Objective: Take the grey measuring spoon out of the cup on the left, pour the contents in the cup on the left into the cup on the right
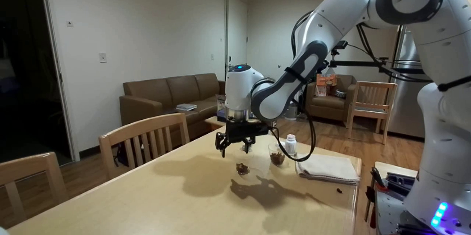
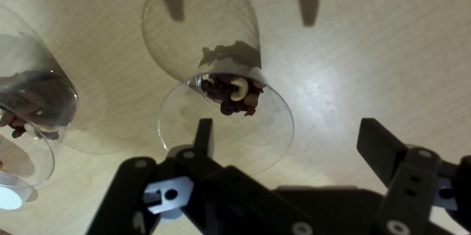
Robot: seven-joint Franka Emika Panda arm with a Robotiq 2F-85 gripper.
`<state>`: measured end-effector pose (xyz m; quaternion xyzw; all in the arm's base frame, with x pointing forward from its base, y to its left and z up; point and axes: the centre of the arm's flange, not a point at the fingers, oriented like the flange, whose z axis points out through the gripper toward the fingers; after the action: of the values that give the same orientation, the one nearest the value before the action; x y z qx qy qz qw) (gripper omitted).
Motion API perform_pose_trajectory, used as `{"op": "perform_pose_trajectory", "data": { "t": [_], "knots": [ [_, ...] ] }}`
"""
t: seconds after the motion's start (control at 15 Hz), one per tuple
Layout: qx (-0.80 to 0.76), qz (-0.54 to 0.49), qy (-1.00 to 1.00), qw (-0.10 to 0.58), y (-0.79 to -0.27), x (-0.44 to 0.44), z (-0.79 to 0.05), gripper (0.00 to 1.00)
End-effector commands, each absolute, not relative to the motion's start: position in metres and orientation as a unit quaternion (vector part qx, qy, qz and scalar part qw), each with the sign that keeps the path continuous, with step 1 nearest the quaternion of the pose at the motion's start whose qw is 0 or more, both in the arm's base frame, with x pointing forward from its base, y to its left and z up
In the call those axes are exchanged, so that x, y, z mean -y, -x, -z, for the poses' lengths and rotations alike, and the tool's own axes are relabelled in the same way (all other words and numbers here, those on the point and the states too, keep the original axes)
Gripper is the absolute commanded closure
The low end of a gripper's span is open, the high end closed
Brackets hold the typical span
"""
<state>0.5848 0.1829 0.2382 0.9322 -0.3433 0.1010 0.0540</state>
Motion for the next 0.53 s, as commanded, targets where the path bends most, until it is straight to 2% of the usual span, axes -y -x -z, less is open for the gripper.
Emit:
{"op": "perform_pose_trajectory", "data": {
  "t": [0.0,0.2,0.27,0.33,0.47],
  "knots": [
    [0.357,-0.091,-0.929,0.034,-0.599,-0.182,-0.223,0.0],
    [0.36,-0.089,-0.928,0.024,-0.608,-0.187,-0.214,0.0],
    [0.36,-0.09,-0.928,0.021,-0.611,-0.189,-0.213,0.06],
    [0.361,-0.093,-0.928,0.02,-0.615,-0.191,-0.213,0.26],
    [0.361,-0.1,-0.927,0.019,-0.619,-0.195,-0.216,0.4]
  ]
}}
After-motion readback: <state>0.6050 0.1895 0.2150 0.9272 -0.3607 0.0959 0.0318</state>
